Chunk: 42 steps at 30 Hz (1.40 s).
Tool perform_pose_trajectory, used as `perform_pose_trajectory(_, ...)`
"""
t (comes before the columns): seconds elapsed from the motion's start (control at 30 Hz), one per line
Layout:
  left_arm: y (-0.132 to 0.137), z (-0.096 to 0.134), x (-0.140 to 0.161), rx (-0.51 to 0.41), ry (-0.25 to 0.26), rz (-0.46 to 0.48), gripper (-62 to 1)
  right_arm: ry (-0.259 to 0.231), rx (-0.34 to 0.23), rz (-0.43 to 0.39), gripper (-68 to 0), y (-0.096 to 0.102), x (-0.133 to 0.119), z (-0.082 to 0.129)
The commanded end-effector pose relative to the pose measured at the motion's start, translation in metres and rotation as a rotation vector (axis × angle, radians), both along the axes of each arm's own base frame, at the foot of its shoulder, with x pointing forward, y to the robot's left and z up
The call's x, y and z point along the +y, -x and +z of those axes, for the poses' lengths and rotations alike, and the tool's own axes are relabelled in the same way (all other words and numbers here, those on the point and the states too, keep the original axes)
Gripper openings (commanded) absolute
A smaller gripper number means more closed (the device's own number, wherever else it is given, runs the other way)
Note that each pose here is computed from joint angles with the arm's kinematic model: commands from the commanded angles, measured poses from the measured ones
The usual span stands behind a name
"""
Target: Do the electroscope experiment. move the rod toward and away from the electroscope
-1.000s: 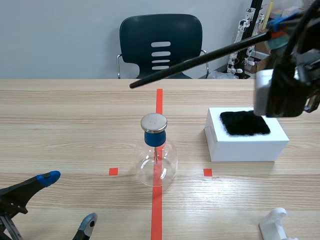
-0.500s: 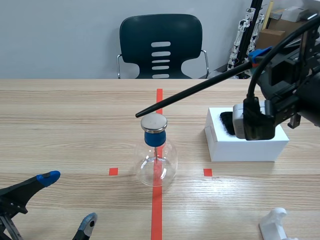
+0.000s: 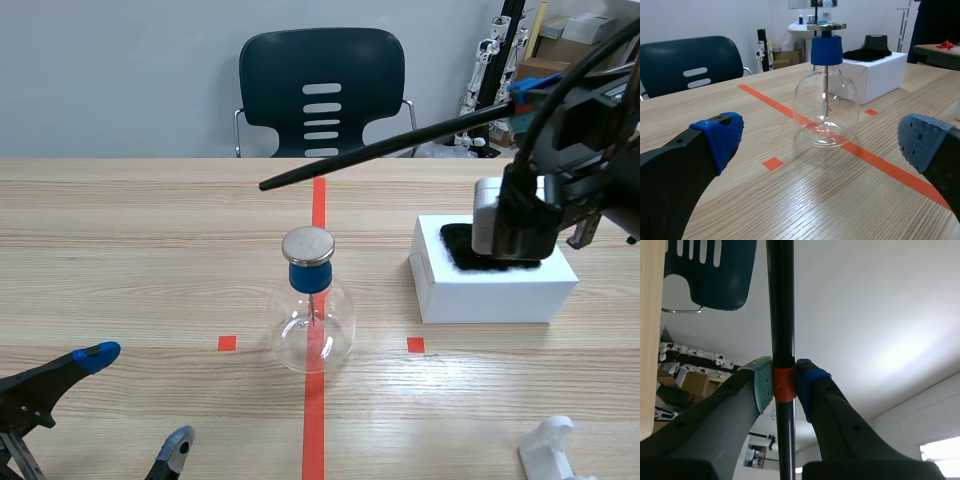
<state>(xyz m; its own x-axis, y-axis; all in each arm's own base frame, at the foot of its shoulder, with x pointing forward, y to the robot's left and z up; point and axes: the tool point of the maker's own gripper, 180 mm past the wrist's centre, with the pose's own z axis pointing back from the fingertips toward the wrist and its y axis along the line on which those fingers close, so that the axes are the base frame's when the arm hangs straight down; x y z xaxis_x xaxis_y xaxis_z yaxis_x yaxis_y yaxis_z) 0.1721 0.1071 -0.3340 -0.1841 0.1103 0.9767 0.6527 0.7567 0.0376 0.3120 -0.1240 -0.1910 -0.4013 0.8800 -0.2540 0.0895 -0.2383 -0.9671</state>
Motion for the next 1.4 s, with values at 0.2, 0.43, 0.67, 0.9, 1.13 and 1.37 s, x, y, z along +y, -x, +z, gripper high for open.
perform_pose_trajectory(0.2, -0.001, 0.007, 0.000, -0.025, 0.022, 0.001, 1.4, -0.107, -0.051, -0.082, -64.3, 0.005, -0.038, 0.041)
perform_pose_trajectory(0.43, -0.001, 0.007, 0.000, -0.025, 0.022, 0.001, 1.4, -0.164, -0.008, -0.140, -64.2, 0.024, -0.074, 0.043)
perform_pose_trajectory(0.67, -0.001, 0.007, 0.000, -0.025, 0.022, 0.001, 1.4, -0.205, 0.026, -0.162, -64.2, 0.056, -0.102, 0.040)
perform_pose_trajectory(0.9, -0.001, 0.007, 0.000, -0.025, 0.022, 0.001, 1.4, -0.210, 0.075, -0.171, -64.2, 0.093, -0.113, 0.028)
perform_pose_trajectory(1.13, -0.001, 0.007, 0.000, -0.025, 0.022, 0.001, 1.4, -0.228, 0.099, -0.242, -64.2, 0.105, -0.125, 0.019)
perform_pose_trajectory(1.37, -0.001, 0.007, 0.000, -0.025, 0.022, 0.001, 1.4, -0.228, 0.097, -0.261, -64.2, 0.105, -0.129, 0.019)
